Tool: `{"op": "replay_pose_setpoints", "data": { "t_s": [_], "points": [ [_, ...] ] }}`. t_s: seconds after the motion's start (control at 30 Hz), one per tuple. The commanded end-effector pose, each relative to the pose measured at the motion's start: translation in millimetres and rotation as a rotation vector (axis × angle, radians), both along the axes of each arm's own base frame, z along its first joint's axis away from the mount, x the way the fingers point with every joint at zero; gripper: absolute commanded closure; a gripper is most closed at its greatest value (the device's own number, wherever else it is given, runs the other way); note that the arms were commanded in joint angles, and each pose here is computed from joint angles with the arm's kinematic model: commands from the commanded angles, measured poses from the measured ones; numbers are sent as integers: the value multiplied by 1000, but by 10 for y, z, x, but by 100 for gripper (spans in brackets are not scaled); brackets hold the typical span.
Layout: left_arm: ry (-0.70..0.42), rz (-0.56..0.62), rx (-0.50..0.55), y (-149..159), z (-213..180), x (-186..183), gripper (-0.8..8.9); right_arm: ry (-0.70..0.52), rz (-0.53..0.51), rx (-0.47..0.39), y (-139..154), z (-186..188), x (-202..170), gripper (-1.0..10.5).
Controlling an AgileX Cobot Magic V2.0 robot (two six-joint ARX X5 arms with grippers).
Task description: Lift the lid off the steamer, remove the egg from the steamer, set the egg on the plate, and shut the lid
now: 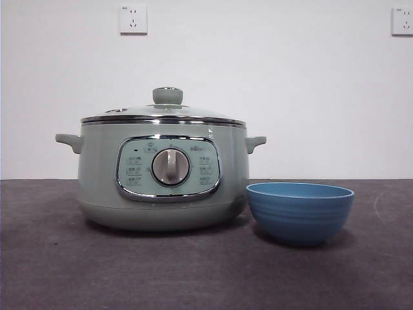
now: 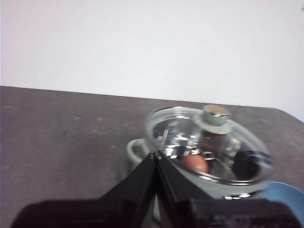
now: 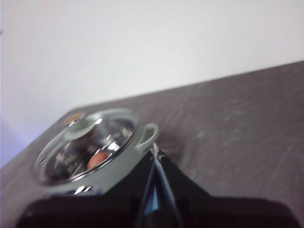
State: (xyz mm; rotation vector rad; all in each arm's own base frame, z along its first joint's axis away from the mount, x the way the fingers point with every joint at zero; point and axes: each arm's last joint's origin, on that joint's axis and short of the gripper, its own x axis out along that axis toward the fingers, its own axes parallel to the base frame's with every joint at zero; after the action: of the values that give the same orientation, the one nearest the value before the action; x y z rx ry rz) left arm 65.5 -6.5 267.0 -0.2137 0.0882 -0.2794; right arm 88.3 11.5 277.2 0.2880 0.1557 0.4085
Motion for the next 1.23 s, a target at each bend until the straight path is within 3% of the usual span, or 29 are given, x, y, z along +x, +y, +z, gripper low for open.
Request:
{"op": "replay_pose_setpoints", "data": {
  "t_s": [0.03,0.2,0.4,0.57,0.8,0.83,0.97,1.0,1.23],
  "points": [
    [16,-57,11,-16,205,-41,821,26,78,-73,19,213,49,958],
    [93,-172,33,-45,509,-52,821,138,260,-135,56,553,167,958],
    [209,-309,60,-74,733,-11,821,268,407,-183,107,838,283,958],
    [273,-405,55,-92,813,30,821,371,494,-221,164,900,310,958],
    [302,-413,44,-92,798,67,796,407,520,-221,193,874,328,917],
    [305,-411,39,-92,798,67,732,407,520,-221,193,875,328,844],
    [301,-411,39,-92,803,69,234,414,515,-214,193,874,330,389],
    [296,-411,41,-92,806,70,208,414,514,-214,193,874,330,337],
    [246,-408,53,-88,883,160,212,400,513,-216,193,883,338,348]
  ]
}}
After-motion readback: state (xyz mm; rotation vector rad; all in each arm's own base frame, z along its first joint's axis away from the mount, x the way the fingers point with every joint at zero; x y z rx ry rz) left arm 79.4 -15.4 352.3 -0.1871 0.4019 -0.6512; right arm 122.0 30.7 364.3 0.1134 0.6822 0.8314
